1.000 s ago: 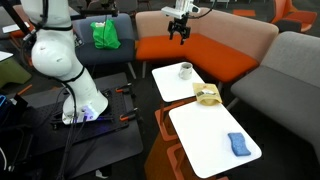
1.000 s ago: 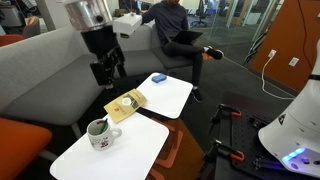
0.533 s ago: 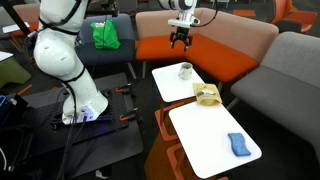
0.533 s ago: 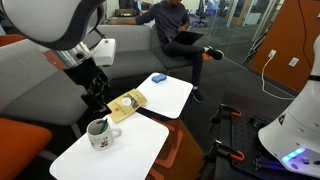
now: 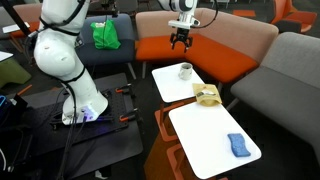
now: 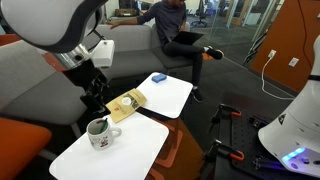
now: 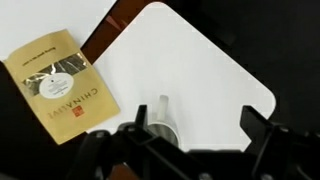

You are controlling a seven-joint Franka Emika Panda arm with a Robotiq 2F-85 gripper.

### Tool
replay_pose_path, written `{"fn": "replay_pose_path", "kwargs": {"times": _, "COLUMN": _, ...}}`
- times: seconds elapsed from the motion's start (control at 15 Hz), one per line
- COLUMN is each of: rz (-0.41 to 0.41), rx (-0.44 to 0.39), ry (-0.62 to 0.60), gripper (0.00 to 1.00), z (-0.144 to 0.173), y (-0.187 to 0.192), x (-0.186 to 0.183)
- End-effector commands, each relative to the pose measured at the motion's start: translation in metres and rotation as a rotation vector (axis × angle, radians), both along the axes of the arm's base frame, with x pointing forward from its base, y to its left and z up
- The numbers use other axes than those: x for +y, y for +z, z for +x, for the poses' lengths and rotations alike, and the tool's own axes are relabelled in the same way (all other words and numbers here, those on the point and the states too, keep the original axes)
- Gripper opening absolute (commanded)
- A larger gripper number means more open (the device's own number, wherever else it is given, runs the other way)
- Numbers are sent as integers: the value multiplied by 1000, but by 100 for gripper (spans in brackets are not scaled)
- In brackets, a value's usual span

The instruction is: Take the green pen out of the white mug

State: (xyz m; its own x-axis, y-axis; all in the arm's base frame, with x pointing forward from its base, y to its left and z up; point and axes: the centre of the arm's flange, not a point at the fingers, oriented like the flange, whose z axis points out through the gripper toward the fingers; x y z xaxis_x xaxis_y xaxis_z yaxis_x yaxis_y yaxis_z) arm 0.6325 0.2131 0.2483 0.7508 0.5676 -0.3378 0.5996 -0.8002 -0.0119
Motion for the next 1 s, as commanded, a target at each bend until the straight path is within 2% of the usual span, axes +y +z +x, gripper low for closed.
{"fn": "replay_pose_path", "kwargs": {"times": 0.0, "rz": 47, "rx": -64, "ry": 46, "gripper": 100, "z": -6, "y": -12, "x": -4}}
{"fn": "replay_pose_path", "kwargs": {"times": 0.2, "rz": 120, "rx": -118, "ry": 110, "gripper": 100, "z": 6, "y": -37, "x": 4}}
{"fn": "replay_pose_path", "kwargs": {"times": 0.33, "rz": 139, "rx": -116, "ry": 133, "gripper": 100, "z": 12, "y": -52, "x": 7}}
{"fn": "replay_pose_path", "kwargs": {"times": 0.47, "rz": 151, "rx": -99, "ry": 162, "gripper": 72, "z": 16, "y": -64, "x": 6}}
{"fn": "replay_pose_path", "kwargs": {"times": 0.8, "rz": 167, "rx": -47, "ry": 291, "gripper": 35, "z": 43, "y": -82, "x": 2}}
{"fn": "replay_pose_path", "kwargs": {"times": 0.87, "rz": 175, "rx": -35, "ry": 320, "gripper": 32, "z": 49, "y": -86, "x": 2}}
{"fn": "replay_pose_path", "kwargs": {"times": 0.93, "rz": 178, "rx": -21, "ry": 342, "gripper": 35, "z": 56, "y": -89, "x": 3}}
